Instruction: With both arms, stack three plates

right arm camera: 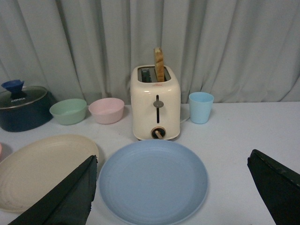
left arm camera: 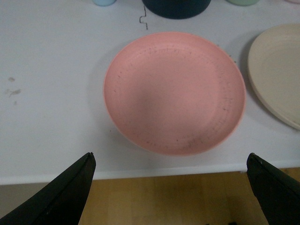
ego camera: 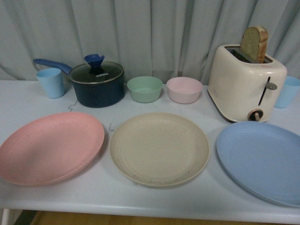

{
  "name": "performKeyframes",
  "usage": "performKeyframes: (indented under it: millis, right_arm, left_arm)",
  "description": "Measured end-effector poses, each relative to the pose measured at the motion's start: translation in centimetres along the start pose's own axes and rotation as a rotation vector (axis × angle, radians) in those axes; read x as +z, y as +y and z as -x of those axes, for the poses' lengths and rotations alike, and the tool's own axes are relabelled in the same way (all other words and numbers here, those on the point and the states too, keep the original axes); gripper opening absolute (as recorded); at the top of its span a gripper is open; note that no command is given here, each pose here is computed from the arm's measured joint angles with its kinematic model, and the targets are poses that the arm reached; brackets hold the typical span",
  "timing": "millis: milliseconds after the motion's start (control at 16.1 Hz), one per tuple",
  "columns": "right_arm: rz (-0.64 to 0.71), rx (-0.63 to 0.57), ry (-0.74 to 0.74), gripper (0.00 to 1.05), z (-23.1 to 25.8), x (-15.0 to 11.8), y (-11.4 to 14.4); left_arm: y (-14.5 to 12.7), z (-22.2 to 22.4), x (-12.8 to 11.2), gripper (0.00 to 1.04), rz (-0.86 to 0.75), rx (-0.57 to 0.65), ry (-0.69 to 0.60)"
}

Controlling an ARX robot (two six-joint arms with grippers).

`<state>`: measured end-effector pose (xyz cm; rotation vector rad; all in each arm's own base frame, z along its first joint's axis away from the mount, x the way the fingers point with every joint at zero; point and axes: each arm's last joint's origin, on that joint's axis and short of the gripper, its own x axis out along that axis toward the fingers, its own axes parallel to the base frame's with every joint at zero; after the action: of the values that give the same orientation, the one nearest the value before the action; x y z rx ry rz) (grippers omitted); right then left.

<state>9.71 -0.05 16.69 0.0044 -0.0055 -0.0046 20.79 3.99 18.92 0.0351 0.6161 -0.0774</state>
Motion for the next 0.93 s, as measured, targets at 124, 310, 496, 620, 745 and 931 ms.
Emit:
performKeyframes:
  millis: [124,310,496,620,745,931]
  right_arm:
    - [0.000,0.000,0.000,0.98,0.0,0.0,0.0]
    - [0.000,0.000,0.000,0.98,0.0,0.0,0.0]
    - [0.000,0.000,0.000,0.98,0.0,0.0,0.0]
    - [0.000,0.000,0.000,0.98,0.0,0.0,0.0]
    - [0.000,0.000,0.000,0.98,0.0,0.0,0.0]
    - [0.000,0.000,0.000,0.98,0.0,0.0,0.0]
  left_arm:
    - [1.5,-4.9,1.8,0.98,-0.020,-0.042,0.112]
    - [2.9,-10.4,1.3,0.98,-0.033,-0.074,0.246]
    - [4.3,-14.2,2.3,0.98,-0.033,-0.076,0.260]
    - [5.3,-16.3,2.2,0.98,-0.028,-0.065,0.302]
    - [6.4,-18.3,1.7,0.98,-0.020,-0.050,0.353]
    - [7.7,-20.5,1.9,0.98,-0.001,-0.036,0.363]
